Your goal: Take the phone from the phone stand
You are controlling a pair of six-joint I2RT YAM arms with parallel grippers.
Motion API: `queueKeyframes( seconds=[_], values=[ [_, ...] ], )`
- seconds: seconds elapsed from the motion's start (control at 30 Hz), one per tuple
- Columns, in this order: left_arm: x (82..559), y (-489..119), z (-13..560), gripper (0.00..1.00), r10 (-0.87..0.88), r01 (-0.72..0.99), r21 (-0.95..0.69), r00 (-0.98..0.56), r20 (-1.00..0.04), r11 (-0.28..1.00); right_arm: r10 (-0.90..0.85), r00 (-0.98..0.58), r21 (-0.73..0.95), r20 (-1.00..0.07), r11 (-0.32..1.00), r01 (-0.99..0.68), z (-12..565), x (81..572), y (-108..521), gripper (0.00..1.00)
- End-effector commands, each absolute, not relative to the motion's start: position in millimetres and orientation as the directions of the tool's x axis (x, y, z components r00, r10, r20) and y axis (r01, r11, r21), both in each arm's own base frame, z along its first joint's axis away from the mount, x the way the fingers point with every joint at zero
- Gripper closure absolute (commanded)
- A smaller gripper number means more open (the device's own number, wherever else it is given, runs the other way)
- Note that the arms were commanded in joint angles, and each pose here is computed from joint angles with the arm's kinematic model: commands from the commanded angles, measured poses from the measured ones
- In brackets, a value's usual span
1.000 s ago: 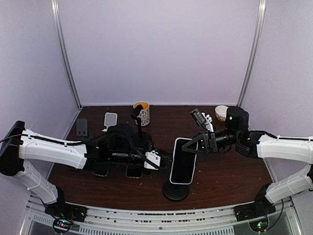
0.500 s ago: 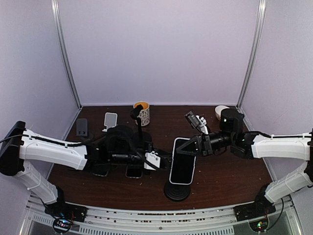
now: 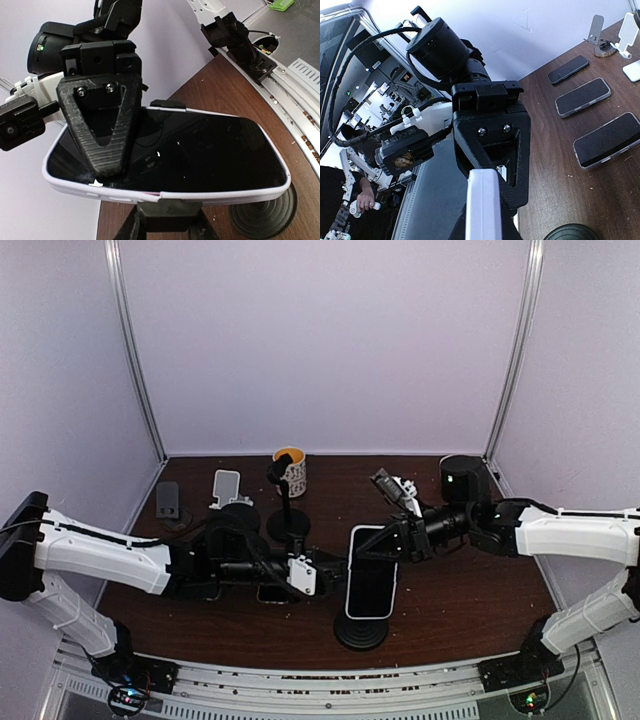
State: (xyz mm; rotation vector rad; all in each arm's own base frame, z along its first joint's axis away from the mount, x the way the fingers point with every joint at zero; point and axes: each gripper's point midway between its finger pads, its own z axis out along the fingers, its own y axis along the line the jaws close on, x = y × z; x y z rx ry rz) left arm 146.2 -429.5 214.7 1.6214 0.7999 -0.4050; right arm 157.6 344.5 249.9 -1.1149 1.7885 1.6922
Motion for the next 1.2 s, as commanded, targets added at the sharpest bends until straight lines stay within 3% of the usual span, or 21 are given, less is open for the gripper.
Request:
queueKeyframes(
  seconds=[0.0,0.23,0.7,1.17],
  values=[
    [157,-407,226,1.00,0.298,0.682,0.731,0.692,-0.658,0.030,-0.345,-0.633,0.685,-0.693,-0.040,-0.727,228,148,333,1.00],
    [164,-403,212,1.00,0.340,0.684,0.729,0.678,-0.651,0.031,-0.363,-0.616,0.678,-0.699,-0.064,-0.732,231,143,332,1.00],
    [172,-422,215,1.00,0.304,0.709,0.705,0.665,-0.682,0.028,-0.305,-0.452,0.537,-0.838,-0.317,-0.782,286,104,351,1.00],
    [159,-434,218,1.00,0.284,0.716,0.698,0.668,-0.688,0.011,-0.183,-0.471,0.505,-0.863,-0.357,-0.786,324,118,380,1.00]
  ],
)
